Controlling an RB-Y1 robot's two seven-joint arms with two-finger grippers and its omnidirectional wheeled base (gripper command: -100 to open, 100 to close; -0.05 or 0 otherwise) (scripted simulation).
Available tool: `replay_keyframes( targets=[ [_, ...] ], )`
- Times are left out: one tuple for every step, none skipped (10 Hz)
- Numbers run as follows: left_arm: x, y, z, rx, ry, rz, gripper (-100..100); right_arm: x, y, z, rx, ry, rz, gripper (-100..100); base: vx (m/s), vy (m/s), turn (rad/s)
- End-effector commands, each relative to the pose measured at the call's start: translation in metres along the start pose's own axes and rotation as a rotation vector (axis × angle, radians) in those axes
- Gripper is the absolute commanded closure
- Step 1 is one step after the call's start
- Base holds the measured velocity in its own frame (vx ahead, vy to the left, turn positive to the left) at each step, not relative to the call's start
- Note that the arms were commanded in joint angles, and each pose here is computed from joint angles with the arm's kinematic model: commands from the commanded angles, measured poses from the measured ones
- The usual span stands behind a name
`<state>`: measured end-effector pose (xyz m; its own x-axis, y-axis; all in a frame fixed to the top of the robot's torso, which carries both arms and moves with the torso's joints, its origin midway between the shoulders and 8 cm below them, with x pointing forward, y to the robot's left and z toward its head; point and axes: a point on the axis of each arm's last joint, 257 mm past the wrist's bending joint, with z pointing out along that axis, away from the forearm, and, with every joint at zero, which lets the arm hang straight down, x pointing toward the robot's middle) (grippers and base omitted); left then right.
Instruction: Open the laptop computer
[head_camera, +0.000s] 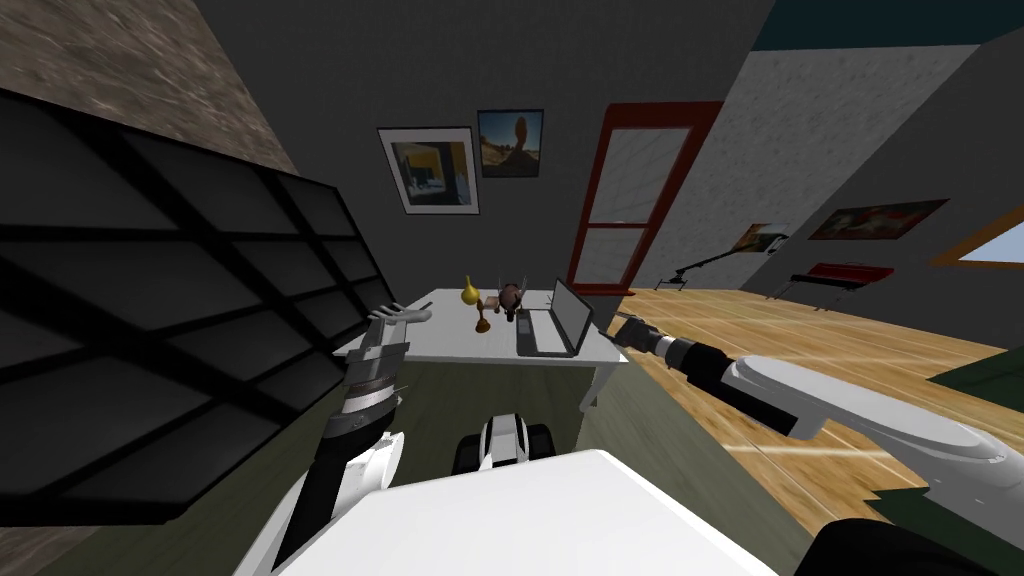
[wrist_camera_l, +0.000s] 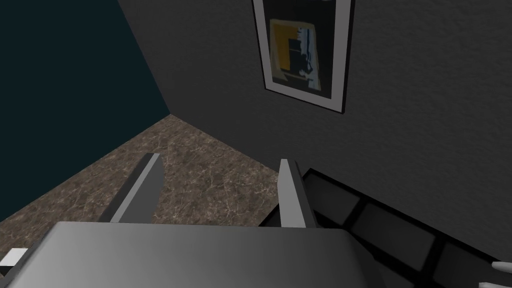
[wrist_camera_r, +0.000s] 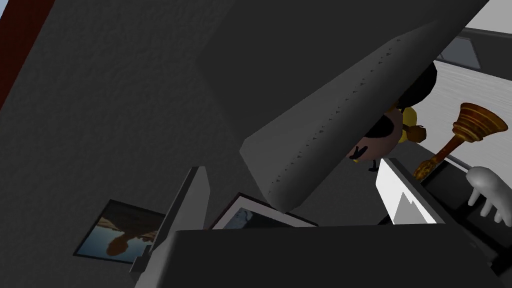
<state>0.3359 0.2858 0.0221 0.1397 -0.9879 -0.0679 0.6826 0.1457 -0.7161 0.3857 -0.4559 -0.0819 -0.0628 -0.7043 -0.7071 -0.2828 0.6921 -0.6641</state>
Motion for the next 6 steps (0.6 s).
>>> replay_keyframes(
  targets=[
    [0.0,0.0,0.0,0.0,0.0,0.0,0,-0.003,-0.008,0.005,-0.018,0.013,-0.095,-100,0.039,0.071,-0.037],
    [0.0,0.0,0.0,0.0,0.0,0.0,0,-0.005,-0.012,0.008,-0.025,0.019,-0.14,-100,0.041,0.075,-0.074],
    [0.0,0.0,0.0,0.0,0.0,0.0,0,-0.007,-0.015,0.01,-0.032,0.023,-0.18,-100,0.034,0.089,-0.057],
    [0.0,0.0,0.0,0.0,0.0,0.0,0,-0.009,-0.018,0.013,-0.038,0.026,-0.214,-100,0.04,0.084,-0.041],
    [0.0,0.0,0.0,0.0,0.0,0.0,0,-0.011,-0.02,0.014,-0.043,0.027,-0.241,-100,0.038,0.083,-0.035],
    [0.0,0.0,0.0,0.0,0.0,0.0,0,-0.014,-0.022,0.017,-0.049,0.029,-0.276,-100,0.03,0.1,-0.038]
  ],
)
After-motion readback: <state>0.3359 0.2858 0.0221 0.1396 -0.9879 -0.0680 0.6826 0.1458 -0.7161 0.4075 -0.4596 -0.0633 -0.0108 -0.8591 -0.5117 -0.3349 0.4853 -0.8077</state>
